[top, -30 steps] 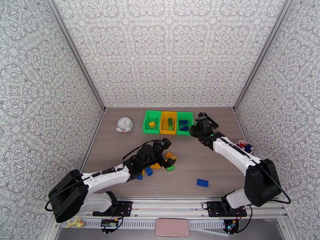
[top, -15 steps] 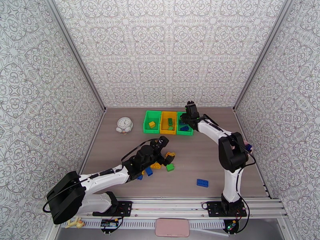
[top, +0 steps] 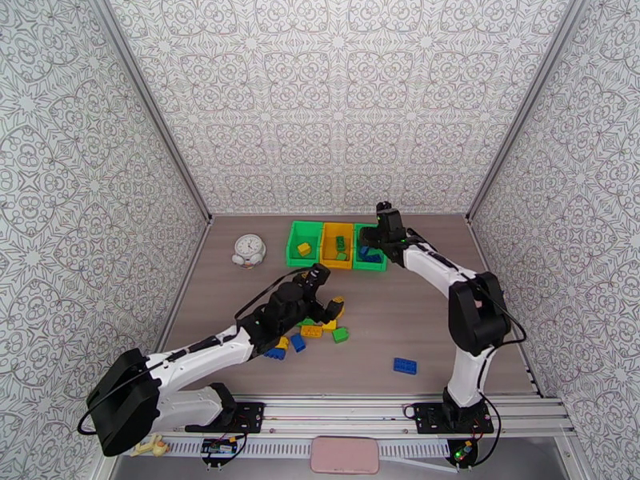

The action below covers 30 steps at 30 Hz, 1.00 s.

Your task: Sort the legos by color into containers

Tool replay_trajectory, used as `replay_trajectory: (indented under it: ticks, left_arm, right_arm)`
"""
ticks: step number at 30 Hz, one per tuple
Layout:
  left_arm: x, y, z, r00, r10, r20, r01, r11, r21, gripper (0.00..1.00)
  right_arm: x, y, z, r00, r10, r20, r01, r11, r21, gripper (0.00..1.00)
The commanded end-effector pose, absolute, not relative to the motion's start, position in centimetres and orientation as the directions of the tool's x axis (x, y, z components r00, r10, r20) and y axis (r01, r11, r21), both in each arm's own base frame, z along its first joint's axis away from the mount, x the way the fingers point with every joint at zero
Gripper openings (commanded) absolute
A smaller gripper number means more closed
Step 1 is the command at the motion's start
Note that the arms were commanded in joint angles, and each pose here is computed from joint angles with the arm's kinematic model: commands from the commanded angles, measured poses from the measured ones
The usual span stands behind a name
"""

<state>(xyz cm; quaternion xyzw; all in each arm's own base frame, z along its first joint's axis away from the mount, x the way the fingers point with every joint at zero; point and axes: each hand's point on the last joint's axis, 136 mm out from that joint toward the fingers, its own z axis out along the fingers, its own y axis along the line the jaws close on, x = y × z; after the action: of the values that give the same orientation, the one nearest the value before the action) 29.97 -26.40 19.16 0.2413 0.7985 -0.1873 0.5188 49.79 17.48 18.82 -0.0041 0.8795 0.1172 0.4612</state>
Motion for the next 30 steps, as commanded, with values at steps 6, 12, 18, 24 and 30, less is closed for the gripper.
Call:
replay_trajectory:
  ticks: [6, 12, 18, 24, 30]
  left_arm:
    - [30.7, -20.8, 16.2, -0.63, -0.074, -0.773, 0.198, 0.947, -0.252, 1.0]
    - [31.1, -19.5, 14.2, -0.705, -0.27, -0.655, -0.075, 0.948, -0.311, 1.0]
    - [31.7, -19.5, 12.2, -0.764, -0.323, -0.559, -0.218, 0.944, -0.248, 1.0]
    - [31.8, -18.8, 10.0, -0.803, -0.354, -0.48, -0.304, 0.935, -0.181, 1.0]
    - [32.5, -19.3, 7.3, -0.853, -0.348, -0.389, -0.318, 0.937, -0.141, 0.99]
  right_arm:
    - [43.1, 20.2, 22.5, -0.422, -0.048, -0.905, -0.46, 0.872, 0.168, 0.92]
    - [38.7, 22.4, 22.2, -0.399, -0.109, -0.911, -0.569, 0.808, 0.153, 0.95]
    - [36.3, 22.4, 21.4, -0.432, -0.08, -0.898, -0.572, 0.795, 0.204, 0.95]
    - [34.9, 20.6, 20.8, -0.439, -0.106, -0.892, -0.537, 0.827, 0.166, 0.96]
    - [34.4, 20.1, 20.8, -0.442, -0.093, -0.892, -0.521, 0.836, 0.171, 0.96]
